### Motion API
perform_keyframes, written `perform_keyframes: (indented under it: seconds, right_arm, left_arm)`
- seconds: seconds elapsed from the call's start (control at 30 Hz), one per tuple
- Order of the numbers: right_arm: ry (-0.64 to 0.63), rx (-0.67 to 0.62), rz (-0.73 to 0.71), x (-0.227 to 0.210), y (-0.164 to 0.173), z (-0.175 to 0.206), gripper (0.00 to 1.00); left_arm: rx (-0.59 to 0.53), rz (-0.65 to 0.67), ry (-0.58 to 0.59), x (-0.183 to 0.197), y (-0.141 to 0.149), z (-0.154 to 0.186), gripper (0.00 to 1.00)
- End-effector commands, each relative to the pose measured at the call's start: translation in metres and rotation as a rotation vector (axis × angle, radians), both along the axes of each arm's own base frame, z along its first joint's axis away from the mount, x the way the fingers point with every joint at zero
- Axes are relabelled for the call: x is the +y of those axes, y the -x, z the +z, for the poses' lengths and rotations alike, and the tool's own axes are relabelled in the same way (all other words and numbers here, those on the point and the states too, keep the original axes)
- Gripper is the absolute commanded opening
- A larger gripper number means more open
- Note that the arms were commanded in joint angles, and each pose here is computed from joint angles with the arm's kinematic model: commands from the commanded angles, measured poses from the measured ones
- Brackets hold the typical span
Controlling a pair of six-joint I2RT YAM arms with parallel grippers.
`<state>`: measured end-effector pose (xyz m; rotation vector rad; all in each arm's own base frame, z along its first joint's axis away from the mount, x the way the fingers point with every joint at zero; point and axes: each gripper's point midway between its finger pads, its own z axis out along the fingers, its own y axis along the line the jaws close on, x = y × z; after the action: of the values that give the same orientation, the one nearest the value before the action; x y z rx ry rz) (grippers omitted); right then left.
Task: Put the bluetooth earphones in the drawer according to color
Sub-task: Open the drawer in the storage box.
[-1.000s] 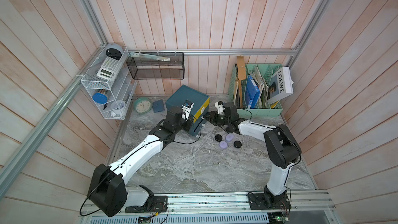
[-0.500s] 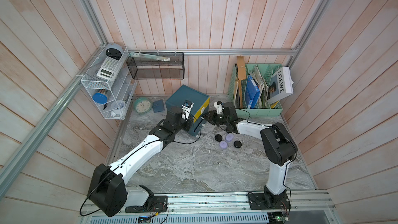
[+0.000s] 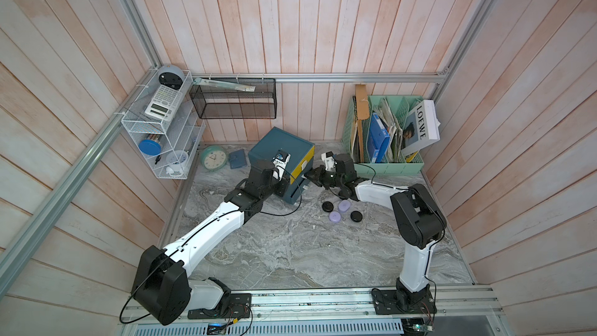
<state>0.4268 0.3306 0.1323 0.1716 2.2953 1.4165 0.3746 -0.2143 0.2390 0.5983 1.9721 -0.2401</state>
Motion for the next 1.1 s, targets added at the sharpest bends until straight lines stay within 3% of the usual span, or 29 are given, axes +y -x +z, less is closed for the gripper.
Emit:
perform_keyframes:
  seconds: [0.0,1.07]
  right_arm:
    - [0.033,-0.002,0.001,-0.011,0.007,-0.007,0.0]
    - [0.149,0.064,0.004,-0.069,0.059,-0.03,0.0]
  left_arm:
    - [-0.037,0.018,0.013,0.004,-0.004,0.018,0.0]
    - [-0.046,0.024,-0.001,0.006,-0.004,0.019,0.0]
